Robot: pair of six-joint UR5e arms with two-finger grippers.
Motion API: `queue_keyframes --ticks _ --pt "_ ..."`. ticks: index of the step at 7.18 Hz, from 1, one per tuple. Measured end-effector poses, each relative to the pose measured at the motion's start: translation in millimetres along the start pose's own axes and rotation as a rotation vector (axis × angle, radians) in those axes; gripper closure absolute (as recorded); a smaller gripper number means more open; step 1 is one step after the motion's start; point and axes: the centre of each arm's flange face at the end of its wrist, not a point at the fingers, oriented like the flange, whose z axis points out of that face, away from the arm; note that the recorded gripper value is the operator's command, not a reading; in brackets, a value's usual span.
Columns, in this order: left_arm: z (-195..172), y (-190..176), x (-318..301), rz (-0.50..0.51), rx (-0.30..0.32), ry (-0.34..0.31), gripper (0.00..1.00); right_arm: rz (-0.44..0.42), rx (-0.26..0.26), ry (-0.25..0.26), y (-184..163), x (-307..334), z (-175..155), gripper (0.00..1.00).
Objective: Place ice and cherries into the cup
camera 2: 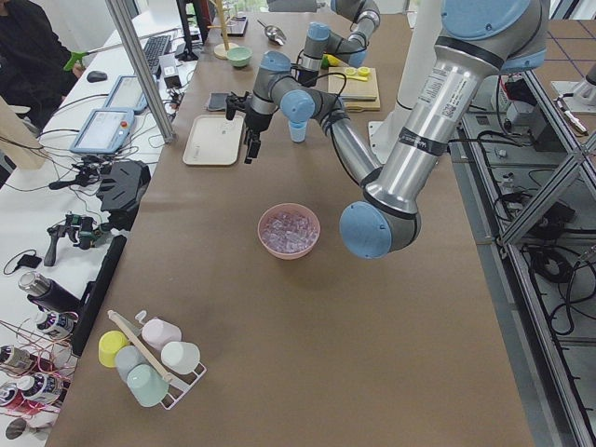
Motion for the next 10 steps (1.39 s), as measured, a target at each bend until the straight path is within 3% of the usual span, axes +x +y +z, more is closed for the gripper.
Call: queue_keyframes --ticks 1,6,8,10 --pt "0.2 0.0 0.0 0.0 0.0 0.0 0.02 -0.002 -0.006 0.001 3.1 -1.1 2.8 0.01" --pt "0.9 -1.1 -1.4 -0.003 -0.008 0.0 0.02 0.016 -0.02 -0.014 2.4 -4.7 -10.9 0.0" --pt "-3.4 -9.8 -33.0 0.081 -0.049 0.001 0.02 0.052 -0.065 0.035 -25.3 15.0 -45.0 0.0" --pt "-3.2 -24.6 -114.9 0.144 -0.112 -0.018 0.02 0.044 -0.114 0.115 -69.7 72.3 -85.2 0.0"
